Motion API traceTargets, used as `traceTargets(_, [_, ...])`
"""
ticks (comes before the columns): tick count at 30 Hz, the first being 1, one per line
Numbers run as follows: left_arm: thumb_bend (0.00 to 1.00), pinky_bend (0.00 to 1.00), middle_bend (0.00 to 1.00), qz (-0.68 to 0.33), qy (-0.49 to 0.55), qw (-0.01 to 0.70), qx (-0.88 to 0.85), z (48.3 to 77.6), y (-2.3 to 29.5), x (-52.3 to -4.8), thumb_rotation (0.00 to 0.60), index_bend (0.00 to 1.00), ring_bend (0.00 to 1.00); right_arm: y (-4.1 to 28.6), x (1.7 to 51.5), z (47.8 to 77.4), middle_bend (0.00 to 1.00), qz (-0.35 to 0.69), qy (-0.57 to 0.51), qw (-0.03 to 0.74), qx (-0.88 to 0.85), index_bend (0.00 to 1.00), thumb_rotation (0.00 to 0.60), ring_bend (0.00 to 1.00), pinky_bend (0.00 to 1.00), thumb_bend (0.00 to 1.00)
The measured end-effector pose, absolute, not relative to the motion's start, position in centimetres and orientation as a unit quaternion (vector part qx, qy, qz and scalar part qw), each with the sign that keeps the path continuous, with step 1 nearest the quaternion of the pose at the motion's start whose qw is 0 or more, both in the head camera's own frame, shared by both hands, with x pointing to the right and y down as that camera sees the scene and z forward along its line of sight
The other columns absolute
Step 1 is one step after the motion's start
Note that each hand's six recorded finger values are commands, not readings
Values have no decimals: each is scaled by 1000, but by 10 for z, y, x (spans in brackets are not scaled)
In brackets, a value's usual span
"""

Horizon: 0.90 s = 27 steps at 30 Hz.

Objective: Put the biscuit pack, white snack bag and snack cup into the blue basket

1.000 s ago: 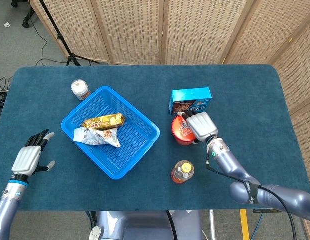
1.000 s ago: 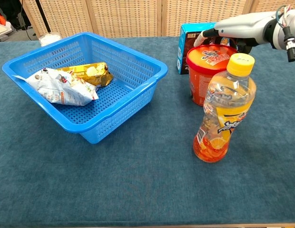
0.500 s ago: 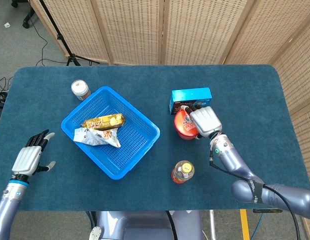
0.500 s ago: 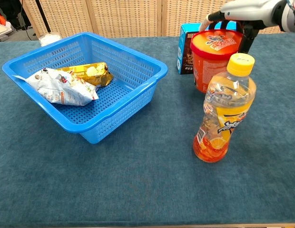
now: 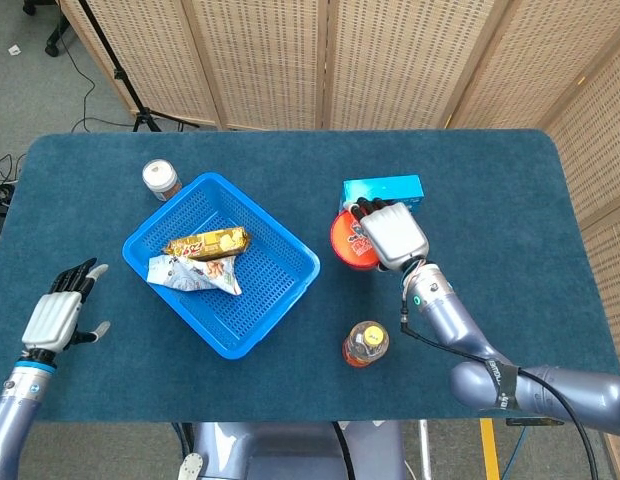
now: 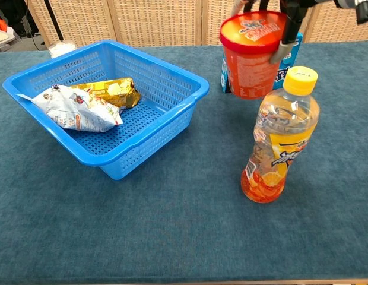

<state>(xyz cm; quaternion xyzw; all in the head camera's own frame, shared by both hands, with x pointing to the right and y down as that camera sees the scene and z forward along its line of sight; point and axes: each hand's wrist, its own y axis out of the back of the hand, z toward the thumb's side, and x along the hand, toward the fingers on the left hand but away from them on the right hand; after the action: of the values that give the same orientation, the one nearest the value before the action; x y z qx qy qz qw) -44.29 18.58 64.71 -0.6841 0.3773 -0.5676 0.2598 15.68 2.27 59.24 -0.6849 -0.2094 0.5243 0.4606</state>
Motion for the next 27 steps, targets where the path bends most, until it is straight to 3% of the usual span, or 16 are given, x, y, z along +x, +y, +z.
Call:
traceTargets(12, [266, 69, 0, -563, 378, 251, -691, 645, 186, -443, 600, 41, 0, 13, 113, 558, 368, 506, -204, 495, -676, 677, 600, 349, 451, 208])
traceTargets(27, [266, 69, 0, -553, 373, 247, -703, 641, 188, -440, 600, 43, 0, 35, 64, 536, 347, 485, -211, 490, -693, 677, 600, 349, 451, 208])
